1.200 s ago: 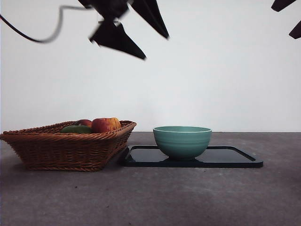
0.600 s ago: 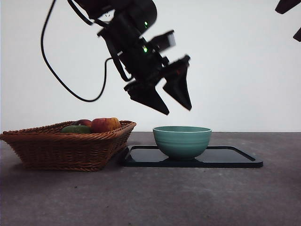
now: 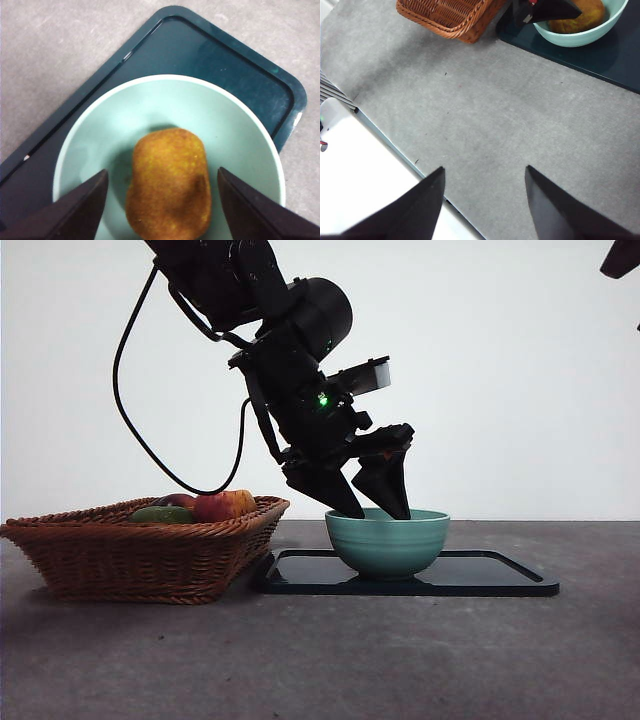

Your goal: Pick up the wifruite, put it on the bowl, pick up the plate, put it on desk

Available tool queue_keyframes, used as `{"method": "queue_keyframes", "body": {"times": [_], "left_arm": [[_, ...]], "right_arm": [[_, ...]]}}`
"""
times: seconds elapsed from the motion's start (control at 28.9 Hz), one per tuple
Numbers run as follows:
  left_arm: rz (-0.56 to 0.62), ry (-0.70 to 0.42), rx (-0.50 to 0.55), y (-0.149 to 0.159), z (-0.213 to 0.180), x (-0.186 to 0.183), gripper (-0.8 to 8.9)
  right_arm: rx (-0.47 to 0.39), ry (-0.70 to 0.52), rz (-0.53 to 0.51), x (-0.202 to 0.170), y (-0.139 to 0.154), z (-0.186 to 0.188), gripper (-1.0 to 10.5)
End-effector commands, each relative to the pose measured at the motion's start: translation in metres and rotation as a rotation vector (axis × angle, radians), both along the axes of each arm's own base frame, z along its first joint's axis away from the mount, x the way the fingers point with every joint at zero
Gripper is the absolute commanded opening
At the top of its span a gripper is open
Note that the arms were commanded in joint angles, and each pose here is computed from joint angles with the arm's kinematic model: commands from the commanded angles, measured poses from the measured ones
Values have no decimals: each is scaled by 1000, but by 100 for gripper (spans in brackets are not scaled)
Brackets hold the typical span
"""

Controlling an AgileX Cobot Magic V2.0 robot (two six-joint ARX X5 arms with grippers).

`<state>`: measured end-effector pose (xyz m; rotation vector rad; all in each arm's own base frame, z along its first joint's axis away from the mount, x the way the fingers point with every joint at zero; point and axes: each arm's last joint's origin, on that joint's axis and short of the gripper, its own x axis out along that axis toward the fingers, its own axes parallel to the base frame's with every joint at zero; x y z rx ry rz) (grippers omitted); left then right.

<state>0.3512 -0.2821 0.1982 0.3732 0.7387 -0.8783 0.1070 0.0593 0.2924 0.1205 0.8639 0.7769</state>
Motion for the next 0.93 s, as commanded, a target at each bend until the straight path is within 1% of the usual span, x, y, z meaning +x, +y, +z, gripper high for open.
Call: {"method": "queue_keyframes", "body": {"times": [0.03,0.59,0.69,0.93], "left_arm": [[-33,-6,13,-10,-9,2,339],[-55,6,25,-15,-14,-2,333],[-70,19,13,-16,-14,-3,303],[-74,57,41,-14,-17,-6,303]], "right_arm": [[1,-14,16,1,1,2,253],[-1,-11,15,1,1,2,253],[-1,-11,15,1,1,2,253],[-4,-3,16,0,1,2,253]]}}
